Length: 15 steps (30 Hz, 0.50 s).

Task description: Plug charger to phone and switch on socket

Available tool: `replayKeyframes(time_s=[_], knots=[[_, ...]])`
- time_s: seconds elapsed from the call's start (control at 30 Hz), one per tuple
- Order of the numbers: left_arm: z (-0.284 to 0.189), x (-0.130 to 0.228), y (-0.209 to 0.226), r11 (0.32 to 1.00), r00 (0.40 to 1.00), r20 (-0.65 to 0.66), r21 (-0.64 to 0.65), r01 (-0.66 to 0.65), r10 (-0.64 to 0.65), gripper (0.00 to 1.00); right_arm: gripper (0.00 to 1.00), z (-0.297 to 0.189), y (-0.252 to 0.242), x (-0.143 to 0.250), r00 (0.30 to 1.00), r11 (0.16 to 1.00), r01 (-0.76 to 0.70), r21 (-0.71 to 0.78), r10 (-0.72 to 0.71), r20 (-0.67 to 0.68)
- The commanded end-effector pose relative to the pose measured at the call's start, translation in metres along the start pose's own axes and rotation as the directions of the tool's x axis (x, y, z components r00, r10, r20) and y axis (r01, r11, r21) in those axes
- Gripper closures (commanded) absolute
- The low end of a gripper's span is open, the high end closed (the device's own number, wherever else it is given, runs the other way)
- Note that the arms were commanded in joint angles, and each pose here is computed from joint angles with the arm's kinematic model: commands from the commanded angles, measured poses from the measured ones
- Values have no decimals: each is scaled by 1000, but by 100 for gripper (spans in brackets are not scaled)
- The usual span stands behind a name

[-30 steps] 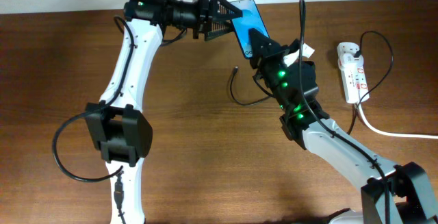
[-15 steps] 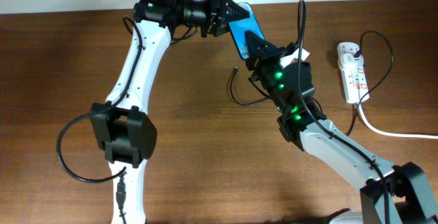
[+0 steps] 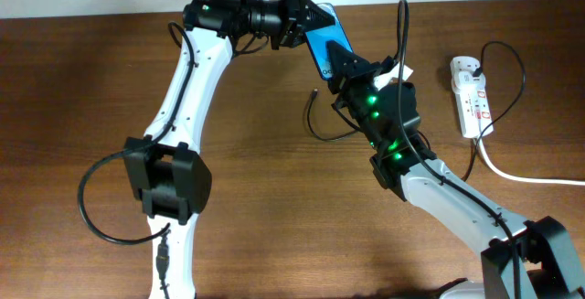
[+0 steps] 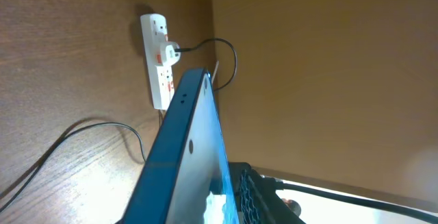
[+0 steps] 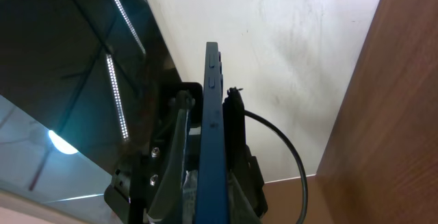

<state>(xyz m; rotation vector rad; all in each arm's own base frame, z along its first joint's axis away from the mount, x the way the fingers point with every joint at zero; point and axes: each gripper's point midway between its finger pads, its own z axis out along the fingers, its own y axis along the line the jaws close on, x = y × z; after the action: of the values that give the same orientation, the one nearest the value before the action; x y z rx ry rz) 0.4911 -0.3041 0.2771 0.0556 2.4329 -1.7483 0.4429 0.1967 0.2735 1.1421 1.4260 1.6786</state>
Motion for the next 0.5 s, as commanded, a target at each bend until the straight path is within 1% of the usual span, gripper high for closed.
replayKeyframes(time_s=[0.0,0.07,0.1,0.13,0.17,0.27,0.37,0.43,0.47], knots=[[3,3,-13,999,999,3,8,-36,36,78,96,3,14,20,997,1000,7,-27,-9,-80],[3,3,-13,999,999,3,9,-35,35,88,96,2,13,22,996,1000,8,-24,-10,-94],[3,3,-13,1000,1000,2,9,-12,12,94,96,2,13,23,995,1000,8,-23,-10,-100],[3,3,-13,1000,1000,2,9,-4,4,99,96,2,13,23,995,1000,8,-22,-10,-101],[3,3,-13,1000,1000,2,9,3,-3,100,96,2,13,24,995,1000,8,-22,-10,-104],[3,3,-14,1000,1000,0,11,16,-16,100,95,2,13,24,995,1000,8,-22,-10,-104],[3,3,-14,1000,1000,0,11,16,-16,100,80,2,13,24,995,1000,8,-22,-10,-103],[2,3,-13,1000,1000,1,11,15,-15,100,62,2,13,24,995,1000,10,-22,-12,-103],[2,3,-13,1000,1000,1,11,15,-15,100,52,2,13,23,995,1000,12,-22,-14,-103]])
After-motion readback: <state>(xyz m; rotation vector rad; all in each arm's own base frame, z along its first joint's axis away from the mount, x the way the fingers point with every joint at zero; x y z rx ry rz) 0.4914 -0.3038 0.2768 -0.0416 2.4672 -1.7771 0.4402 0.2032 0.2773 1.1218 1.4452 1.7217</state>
